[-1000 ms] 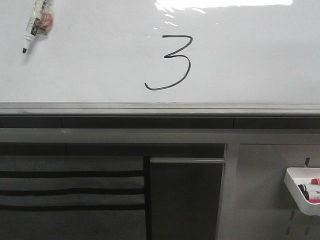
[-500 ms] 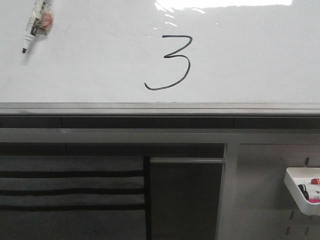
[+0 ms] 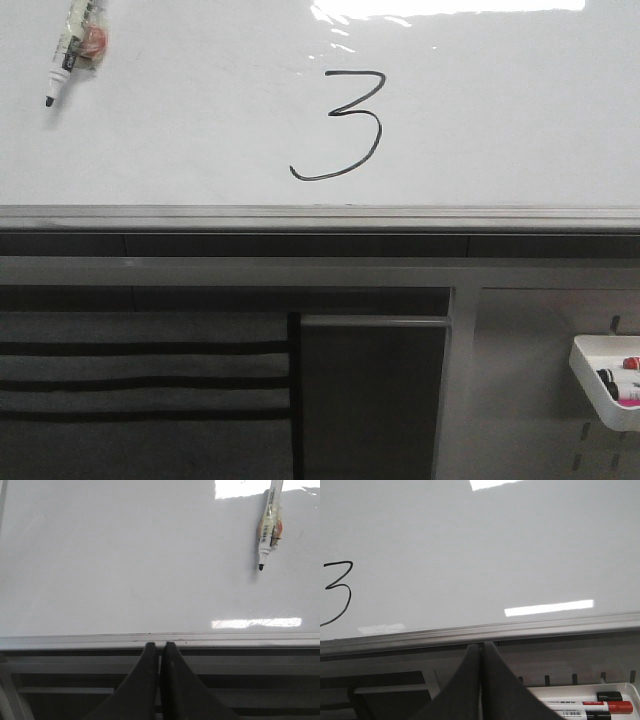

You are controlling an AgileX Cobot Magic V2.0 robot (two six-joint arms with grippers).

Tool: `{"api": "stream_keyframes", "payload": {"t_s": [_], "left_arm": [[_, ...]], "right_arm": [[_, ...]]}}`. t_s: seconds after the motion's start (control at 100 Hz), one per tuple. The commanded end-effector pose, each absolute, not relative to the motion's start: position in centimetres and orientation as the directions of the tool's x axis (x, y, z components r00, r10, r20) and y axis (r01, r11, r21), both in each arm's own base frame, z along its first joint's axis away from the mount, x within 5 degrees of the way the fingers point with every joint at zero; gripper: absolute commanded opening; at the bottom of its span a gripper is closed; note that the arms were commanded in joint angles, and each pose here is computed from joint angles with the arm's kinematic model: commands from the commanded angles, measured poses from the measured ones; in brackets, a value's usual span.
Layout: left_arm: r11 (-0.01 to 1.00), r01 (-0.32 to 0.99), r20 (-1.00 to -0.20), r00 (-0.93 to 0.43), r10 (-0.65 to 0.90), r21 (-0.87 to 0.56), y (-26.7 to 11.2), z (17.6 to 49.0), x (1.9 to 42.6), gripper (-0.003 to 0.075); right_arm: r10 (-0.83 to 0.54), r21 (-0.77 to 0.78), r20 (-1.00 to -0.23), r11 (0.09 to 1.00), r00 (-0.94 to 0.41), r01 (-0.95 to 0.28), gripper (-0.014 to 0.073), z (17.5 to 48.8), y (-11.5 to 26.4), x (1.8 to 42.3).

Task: Write number 3 on whiteboard

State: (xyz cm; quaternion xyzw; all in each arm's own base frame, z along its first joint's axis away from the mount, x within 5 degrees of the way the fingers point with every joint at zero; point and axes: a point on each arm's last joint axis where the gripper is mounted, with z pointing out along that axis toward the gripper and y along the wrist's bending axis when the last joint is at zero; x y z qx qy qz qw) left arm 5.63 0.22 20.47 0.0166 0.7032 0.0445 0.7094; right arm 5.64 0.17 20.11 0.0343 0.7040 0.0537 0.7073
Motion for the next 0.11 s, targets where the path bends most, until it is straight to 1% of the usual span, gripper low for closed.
{"api": "stream_keyframes", "payload": {"t_s": [0.0, 0.1], "left_arm": [[0.996, -0.049, -0.99, 0.117, 0.081, 0.076, 0.21, 21.27, 5.33, -0.0018], [0.996, -0.049, -0.99, 0.117, 0.081, 0.076, 0.21, 21.27, 5.33, -0.0018]], "right_arm": [[0.122, 0.12, -0.988, 0.992, 0.089, -0.027, -0.0074, 20.31, 0.09, 5.55], [0.122, 0.12, -0.988, 0.992, 0.089, -0.027, -0.0074, 20.31, 0.09, 5.55]]}}
